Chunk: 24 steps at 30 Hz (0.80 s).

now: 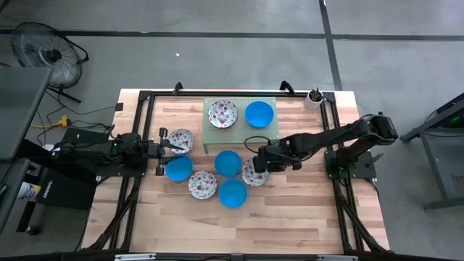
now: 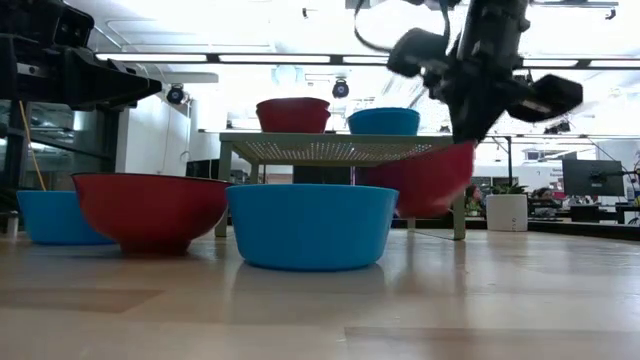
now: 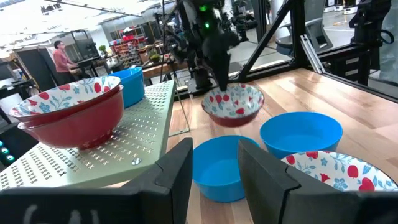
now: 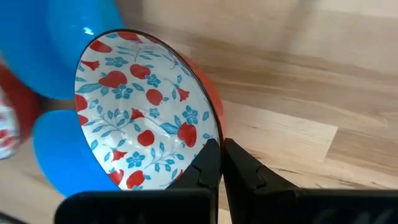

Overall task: Pick & Place Mini bowls
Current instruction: Stack the red patterned bowl on the stacked red patterned bowl on the shelf

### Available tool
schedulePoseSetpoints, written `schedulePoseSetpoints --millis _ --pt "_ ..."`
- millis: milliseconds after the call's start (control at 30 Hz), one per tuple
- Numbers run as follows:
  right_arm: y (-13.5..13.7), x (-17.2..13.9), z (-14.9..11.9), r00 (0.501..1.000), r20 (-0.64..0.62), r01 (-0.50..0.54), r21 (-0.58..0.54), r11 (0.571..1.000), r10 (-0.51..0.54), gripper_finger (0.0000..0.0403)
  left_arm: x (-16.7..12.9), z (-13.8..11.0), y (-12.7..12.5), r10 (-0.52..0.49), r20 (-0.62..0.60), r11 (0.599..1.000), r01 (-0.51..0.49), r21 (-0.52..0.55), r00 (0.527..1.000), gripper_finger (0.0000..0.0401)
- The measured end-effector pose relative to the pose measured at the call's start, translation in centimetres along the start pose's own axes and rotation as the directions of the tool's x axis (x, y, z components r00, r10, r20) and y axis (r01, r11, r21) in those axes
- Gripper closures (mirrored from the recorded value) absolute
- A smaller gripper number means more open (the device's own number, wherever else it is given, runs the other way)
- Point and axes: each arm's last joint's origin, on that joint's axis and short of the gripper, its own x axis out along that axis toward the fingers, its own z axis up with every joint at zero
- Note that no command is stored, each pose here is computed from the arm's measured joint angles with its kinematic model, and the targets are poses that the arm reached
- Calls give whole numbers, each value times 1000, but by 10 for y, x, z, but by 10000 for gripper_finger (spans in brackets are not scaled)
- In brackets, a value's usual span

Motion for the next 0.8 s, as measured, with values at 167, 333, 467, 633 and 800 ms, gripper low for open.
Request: schedulePoseSetpoints --millis 167,333,467,633,800 --pt "12 -26 1 994 58 -91 -37 995 94 402 0 0 0 0 0 1000 0 0 1000 277" --pt "28 -53 5 974 134 -172 -98 980 184 402 0 0 0 0 -1 1000 0 0 1000 277" --pt "39 -76 12 960 170 -199 -136 970 221 402 0 0 0 0 0 1000 0 0 1000 277" --pt "48 -100 22 944 201 -228 -172 958 261 402 0 0 0 0 0 1000 0 0 1000 277" --pt "55 -118 33 924 221 -269 -208 941 313 402 0 0 0 0 0 1000 0 0 1000 277"
